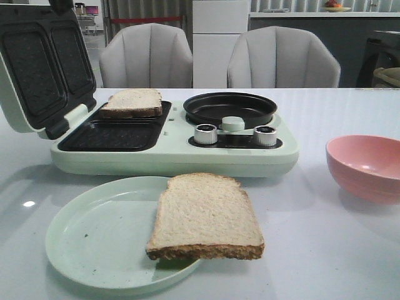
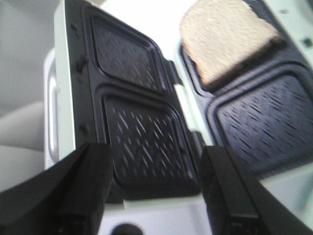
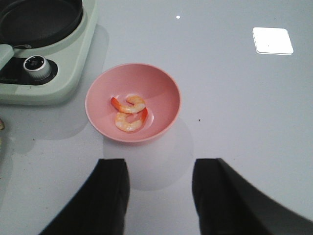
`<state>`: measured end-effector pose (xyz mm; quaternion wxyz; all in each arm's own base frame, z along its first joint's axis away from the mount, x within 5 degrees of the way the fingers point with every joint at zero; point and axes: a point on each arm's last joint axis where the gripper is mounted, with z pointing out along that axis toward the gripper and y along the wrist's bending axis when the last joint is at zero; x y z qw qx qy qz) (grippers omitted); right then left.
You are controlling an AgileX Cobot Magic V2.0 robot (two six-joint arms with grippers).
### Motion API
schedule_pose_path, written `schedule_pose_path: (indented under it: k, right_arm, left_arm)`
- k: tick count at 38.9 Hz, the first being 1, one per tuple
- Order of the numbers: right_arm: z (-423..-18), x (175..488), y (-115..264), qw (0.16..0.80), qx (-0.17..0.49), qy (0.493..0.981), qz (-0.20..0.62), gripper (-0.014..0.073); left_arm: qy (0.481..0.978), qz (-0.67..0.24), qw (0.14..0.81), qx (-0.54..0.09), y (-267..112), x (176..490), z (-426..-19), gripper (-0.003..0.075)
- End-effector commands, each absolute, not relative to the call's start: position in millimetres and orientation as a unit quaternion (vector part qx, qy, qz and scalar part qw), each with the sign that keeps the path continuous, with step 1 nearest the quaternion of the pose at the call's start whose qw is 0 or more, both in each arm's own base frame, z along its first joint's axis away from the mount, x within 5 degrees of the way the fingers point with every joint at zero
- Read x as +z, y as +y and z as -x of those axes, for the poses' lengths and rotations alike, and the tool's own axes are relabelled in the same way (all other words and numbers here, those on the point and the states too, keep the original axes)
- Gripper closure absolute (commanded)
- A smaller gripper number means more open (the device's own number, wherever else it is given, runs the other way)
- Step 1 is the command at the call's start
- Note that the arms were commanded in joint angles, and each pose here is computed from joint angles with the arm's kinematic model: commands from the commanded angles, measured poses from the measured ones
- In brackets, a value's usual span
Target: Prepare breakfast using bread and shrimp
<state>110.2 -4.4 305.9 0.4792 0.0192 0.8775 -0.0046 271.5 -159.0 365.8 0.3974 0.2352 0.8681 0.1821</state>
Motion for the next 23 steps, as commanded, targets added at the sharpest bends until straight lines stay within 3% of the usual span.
schedule_pose_path:
  k: [1, 10, 23]
  right_arm:
    - [-115, 321, -6, 0.520, -0.014, 0.854, -0.017, 0.0163]
    - [-115, 321, -6, 0.520, -0.014, 0.854, -0.017, 0.0163]
    - [-115, 321, -6, 0.520, -0.014, 0.854, -0.017, 0.0163]
  left_arm:
    - [0.870, -0.228, 0.418, 0.127, -148, 402, -234, 0.0274]
    - [0.880, -0.233, 0.413, 0.014, -132, 411, -179, 0.0274]
    - [0.870, -0.255, 0.409, -0.102, -100, 391, -114, 0.0274]
